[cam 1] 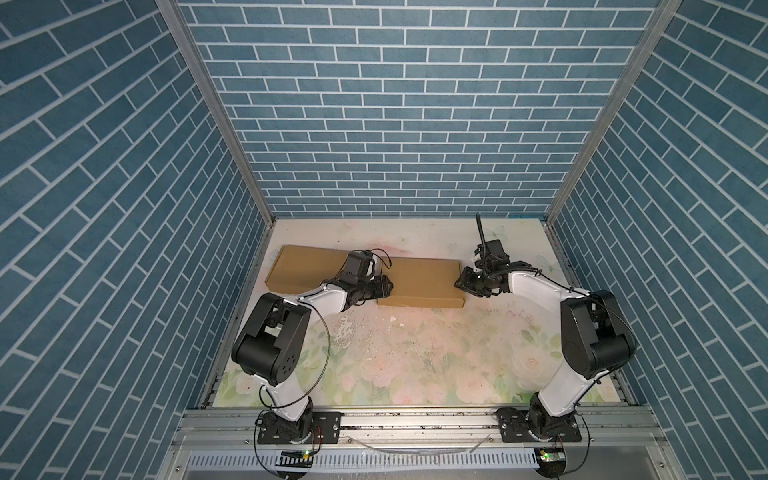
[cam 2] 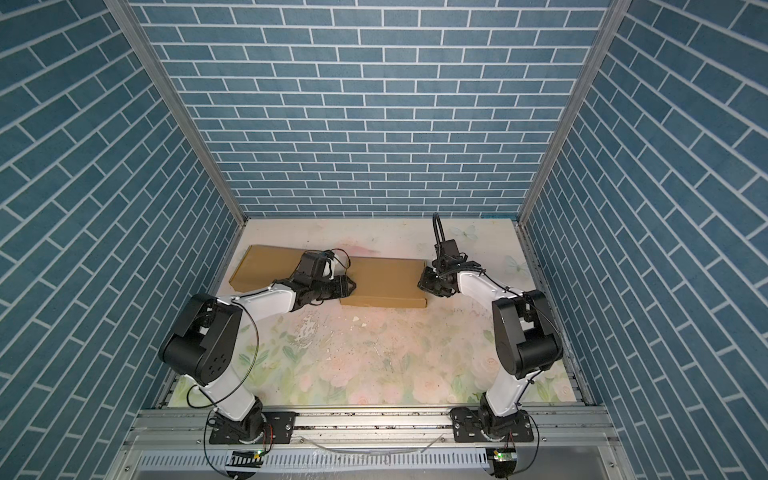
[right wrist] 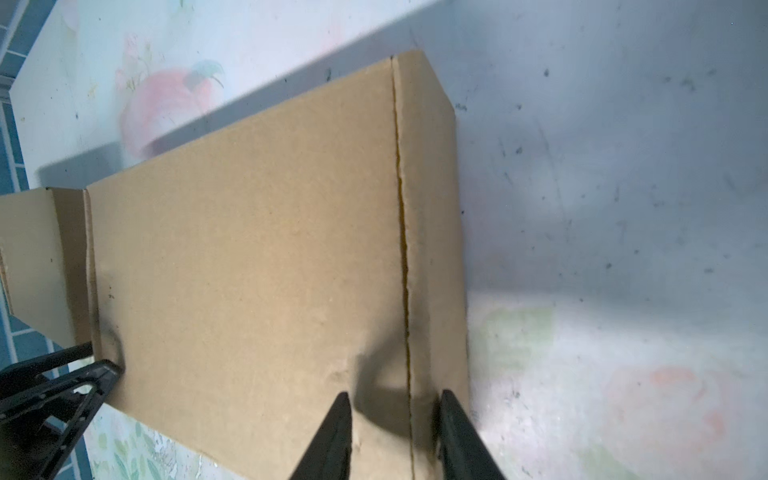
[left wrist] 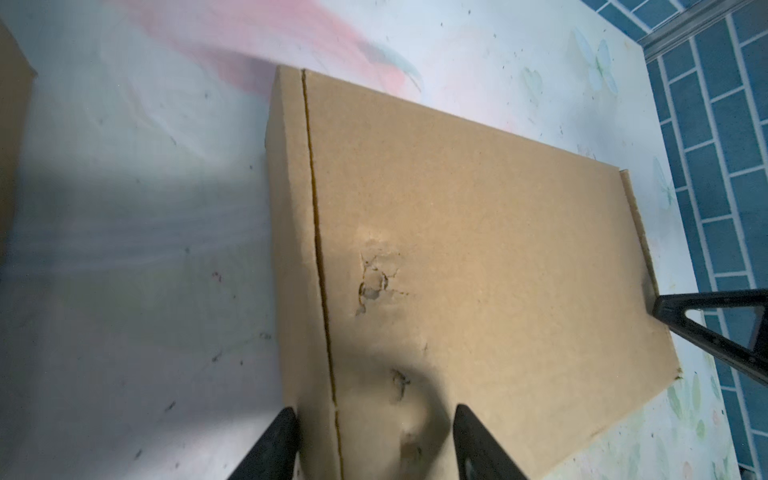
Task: Fold the paper box
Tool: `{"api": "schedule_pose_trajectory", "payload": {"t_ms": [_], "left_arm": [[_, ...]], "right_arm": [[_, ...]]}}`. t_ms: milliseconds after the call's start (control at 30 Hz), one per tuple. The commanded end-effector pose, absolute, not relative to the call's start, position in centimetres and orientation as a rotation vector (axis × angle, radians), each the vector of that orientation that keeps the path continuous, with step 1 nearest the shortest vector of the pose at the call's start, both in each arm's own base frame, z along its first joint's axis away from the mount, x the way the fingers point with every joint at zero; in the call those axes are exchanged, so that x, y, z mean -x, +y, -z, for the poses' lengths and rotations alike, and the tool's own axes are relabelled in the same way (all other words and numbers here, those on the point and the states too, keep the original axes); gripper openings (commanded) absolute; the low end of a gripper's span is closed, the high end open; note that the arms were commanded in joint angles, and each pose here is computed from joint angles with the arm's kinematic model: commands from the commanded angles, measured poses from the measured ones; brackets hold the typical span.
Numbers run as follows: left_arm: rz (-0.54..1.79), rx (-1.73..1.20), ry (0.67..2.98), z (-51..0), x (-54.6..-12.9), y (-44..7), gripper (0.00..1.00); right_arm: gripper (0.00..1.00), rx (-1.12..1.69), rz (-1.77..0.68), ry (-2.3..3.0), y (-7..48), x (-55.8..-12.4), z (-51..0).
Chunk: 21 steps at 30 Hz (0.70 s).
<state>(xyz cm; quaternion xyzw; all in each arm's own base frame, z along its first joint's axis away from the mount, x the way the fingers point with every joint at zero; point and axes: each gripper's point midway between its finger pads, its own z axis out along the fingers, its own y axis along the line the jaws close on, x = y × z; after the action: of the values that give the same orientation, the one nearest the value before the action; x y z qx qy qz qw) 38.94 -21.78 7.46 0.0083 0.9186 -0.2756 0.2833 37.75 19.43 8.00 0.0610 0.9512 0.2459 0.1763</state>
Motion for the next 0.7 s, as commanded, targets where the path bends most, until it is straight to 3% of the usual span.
{"api": "schedule_pose_trajectory", "payload": {"t_ms": [0, 167, 333, 500, 667], "left_arm": [[0.777, -0.102, 2.435, -8.4, -39.4, -23.3, 0.61], [0.668, -0.086, 2.471, -7.2, -39.7, -21.5, 0.66], [0.568, -0.097, 2.435, -9.2, -39.4, -19.4, 0.72], [0.416, -0.126, 2.369, -12.5, -38.0, -16.7, 0.75], [0.175, -0.154, 2.246, -15.5, -35.5, -12.5, 0.83]], "right_arm": [[0.37, -0.068, -0.779, 2.649, 21.5, -39.3, -9.7], [0.52, -0.088, -0.746, 2.652, 19.9, -40.2, -9.1], [0.64, -0.122, -0.708, 2.618, 17.3, -40.4, -10.1], [0.65, -0.148, -0.662, 2.568, 15.0, -39.8, -11.9], [0.67, -0.139, -0.429, 2.414, 11.4, -39.4, -14.7]]}}
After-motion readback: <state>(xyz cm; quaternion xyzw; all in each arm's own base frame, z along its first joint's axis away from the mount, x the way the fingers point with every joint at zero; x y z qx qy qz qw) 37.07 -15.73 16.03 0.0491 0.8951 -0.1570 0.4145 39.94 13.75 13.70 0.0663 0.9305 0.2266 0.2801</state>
